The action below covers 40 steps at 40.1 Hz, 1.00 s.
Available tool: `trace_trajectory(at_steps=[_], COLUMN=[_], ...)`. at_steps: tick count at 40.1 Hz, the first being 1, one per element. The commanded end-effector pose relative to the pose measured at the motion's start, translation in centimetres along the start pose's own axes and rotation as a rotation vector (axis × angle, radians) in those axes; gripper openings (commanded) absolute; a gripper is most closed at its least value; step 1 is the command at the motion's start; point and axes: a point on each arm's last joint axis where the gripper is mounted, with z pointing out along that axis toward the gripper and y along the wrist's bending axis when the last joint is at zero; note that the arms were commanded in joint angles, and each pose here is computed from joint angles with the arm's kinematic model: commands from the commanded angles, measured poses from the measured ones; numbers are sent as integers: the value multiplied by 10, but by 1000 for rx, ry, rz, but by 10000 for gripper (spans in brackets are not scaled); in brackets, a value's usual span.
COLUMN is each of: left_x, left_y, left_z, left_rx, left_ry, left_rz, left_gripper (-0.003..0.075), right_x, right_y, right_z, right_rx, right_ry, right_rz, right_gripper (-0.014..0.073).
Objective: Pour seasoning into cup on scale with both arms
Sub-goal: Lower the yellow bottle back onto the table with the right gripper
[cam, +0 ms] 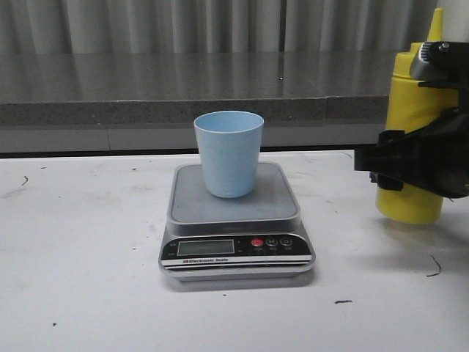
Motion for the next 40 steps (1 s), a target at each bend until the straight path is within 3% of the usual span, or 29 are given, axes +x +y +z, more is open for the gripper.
trace_trajectory(at_steps=[1,7,40], left_x=[-17,-17,-17], left_y=[-1,-1,-1], left_z=[-1,-1,-1], left_rx=[7,7,7], left_ry=[-109,-109,-109], left_rz=[-16,-16,-16], left_gripper=[-20,-20,-20], right_x=[-25,-24,-4], right_y=[8,9,12], right_z=[1,3,13], right_rx=[-56,-64,-87], right_ry=[-208,-267,-238], right_rz=[1,-24,-79], right_gripper=[191,196,206])
